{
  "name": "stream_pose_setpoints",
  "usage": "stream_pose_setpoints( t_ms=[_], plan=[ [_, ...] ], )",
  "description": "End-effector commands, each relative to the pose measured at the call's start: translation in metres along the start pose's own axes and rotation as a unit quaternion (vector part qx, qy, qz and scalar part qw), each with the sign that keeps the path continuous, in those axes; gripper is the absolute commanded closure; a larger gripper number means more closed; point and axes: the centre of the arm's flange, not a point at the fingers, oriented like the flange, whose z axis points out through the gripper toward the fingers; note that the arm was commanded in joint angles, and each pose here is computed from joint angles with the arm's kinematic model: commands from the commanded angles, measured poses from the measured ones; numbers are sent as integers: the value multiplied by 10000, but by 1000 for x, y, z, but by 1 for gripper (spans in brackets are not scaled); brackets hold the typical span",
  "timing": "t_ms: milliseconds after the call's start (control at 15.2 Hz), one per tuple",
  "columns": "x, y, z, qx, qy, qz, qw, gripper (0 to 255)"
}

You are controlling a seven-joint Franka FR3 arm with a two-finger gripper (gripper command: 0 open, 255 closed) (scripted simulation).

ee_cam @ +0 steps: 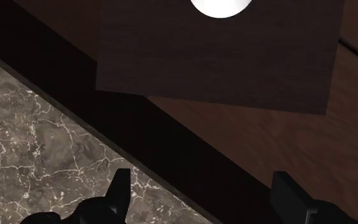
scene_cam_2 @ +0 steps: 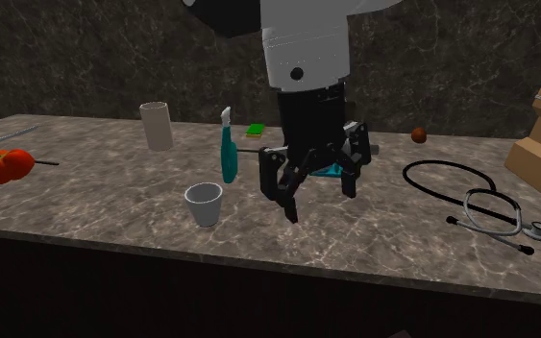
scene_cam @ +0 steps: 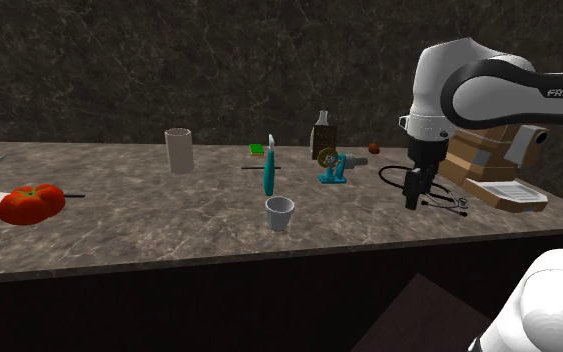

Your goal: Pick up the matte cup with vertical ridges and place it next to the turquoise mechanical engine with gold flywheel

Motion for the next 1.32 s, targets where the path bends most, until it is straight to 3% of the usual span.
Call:
stream_pose_setpoints(
  t_ms=[0, 1254],
  plan=[
    [0, 0, 0, 0, 0, 0, 10000, 0],
    [215, -107, 46, -191, 328, 74, 9993, 0]
  ],
)
